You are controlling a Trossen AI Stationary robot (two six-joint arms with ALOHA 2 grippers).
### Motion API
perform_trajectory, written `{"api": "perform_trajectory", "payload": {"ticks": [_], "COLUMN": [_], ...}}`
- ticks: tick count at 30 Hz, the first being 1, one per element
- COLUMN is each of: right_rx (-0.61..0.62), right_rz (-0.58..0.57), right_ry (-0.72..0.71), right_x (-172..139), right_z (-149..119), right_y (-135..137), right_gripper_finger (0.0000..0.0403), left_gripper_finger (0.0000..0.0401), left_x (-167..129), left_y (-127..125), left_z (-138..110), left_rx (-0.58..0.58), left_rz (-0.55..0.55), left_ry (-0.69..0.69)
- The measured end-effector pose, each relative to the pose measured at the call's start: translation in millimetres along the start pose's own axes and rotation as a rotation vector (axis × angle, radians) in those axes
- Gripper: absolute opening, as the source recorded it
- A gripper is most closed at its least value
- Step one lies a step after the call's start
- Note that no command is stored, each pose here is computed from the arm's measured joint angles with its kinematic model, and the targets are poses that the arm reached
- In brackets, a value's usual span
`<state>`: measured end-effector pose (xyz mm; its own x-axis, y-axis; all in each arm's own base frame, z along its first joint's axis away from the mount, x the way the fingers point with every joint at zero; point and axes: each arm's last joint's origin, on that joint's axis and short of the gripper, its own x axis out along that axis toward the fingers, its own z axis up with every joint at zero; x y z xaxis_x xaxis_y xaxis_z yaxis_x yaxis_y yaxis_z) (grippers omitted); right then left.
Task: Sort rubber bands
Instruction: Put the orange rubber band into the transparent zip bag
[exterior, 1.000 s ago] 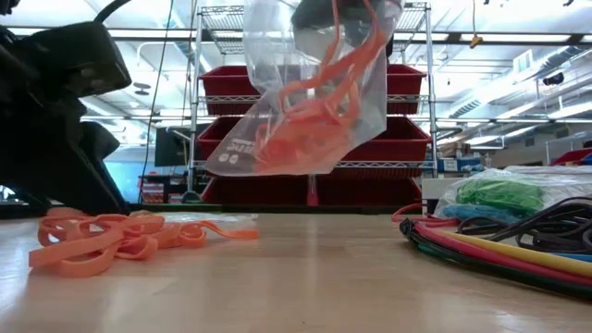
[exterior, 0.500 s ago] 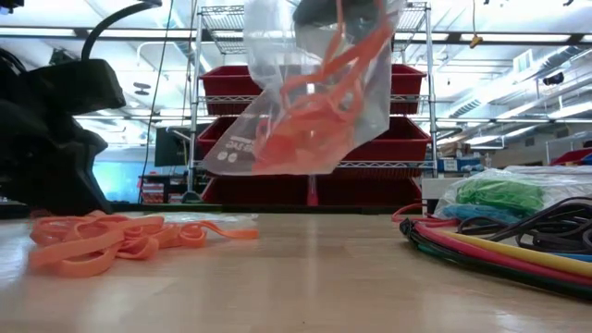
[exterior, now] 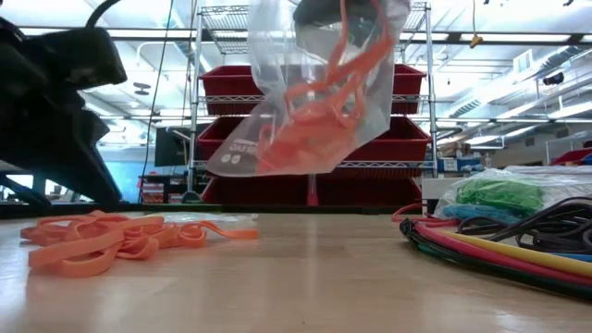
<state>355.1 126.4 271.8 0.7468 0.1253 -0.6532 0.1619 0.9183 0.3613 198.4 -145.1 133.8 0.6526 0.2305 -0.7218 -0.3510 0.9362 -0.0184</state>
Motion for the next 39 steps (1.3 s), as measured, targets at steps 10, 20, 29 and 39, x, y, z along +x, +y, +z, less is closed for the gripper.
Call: {"api": "perform_trajectory", "payload": {"ticks": [10, 20, 29, 39], "right_rx": [-0.004, -0.016, -0.016, -0.016], "right_rz": [-0.002, 0.000, -0.002, -0.001], "right_ry": [-0.002, -0.002, -0.003, -0.003], "right_x": [0, 0, 0, 0], "right_z": [0, -1, -1, -1], "right_y": [1, 2, 2, 2], "right_gripper_finger": [0.0000, 0.0000, 0.0000, 0.0000], "left_gripper_finger": [0.0121, 0.0011, 0.0002, 0.0001], "left_x": [4, 10, -2, -43], "left_y": [4, 9, -23, -67], "left_z": [-13, -22, 14, 87], "left_rx": [-0.029, 0.019, 0.154, 0.326], "left_rz": [-0.061, -0.030, -0.144, -0.238], "left_ry": [0.174, 0.161, 0.055, -0.139]}}
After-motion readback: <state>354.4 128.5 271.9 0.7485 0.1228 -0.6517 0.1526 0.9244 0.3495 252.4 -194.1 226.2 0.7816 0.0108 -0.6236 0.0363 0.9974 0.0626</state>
